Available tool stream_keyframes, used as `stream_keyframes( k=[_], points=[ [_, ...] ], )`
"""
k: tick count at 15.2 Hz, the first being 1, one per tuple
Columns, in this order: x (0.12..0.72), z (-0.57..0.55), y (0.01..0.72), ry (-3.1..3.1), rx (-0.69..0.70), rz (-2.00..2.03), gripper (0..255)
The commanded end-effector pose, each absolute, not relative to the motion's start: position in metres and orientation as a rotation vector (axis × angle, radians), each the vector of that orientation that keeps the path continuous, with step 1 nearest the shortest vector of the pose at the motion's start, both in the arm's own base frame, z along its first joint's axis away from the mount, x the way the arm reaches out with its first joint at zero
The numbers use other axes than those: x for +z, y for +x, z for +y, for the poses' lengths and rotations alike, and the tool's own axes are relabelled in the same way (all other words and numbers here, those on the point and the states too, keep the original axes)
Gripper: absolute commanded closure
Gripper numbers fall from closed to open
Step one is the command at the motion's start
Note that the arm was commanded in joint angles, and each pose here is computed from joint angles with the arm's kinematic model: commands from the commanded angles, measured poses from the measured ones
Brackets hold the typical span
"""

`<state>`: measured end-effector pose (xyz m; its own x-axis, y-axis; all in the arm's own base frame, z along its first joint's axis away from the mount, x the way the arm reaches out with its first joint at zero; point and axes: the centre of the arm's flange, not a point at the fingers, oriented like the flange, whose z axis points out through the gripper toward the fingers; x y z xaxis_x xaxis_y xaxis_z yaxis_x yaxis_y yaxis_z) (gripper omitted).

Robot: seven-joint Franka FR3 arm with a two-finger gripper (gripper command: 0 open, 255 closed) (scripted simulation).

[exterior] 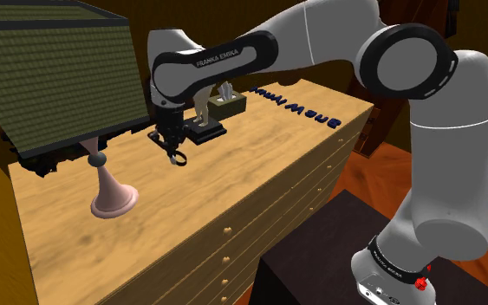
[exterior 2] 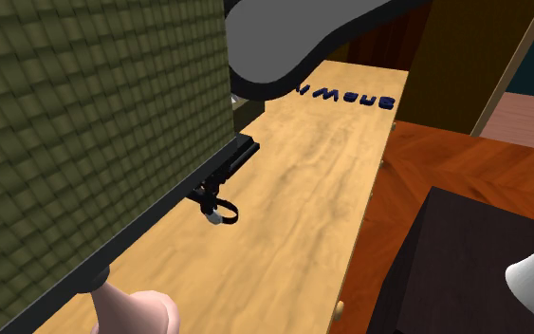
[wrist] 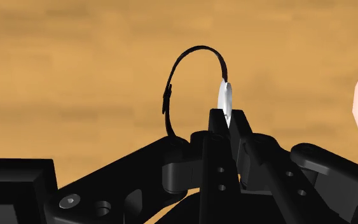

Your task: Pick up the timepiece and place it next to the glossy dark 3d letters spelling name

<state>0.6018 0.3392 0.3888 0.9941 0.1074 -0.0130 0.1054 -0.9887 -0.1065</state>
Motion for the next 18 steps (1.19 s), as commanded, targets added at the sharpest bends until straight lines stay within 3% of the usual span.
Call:
stream_keyframes(
  k=[1, 12, 18],
  points=[
    [0.399, 0.34, 0.601, -3.031, 0.029, -0.162, 255],
    [0.457, 0.34, 0.601, -3.031, 0.029, -0.162, 255],
    [0.457, 0.262, 0.585, -3.031, 0.029, -0.162, 255]
  ],
)
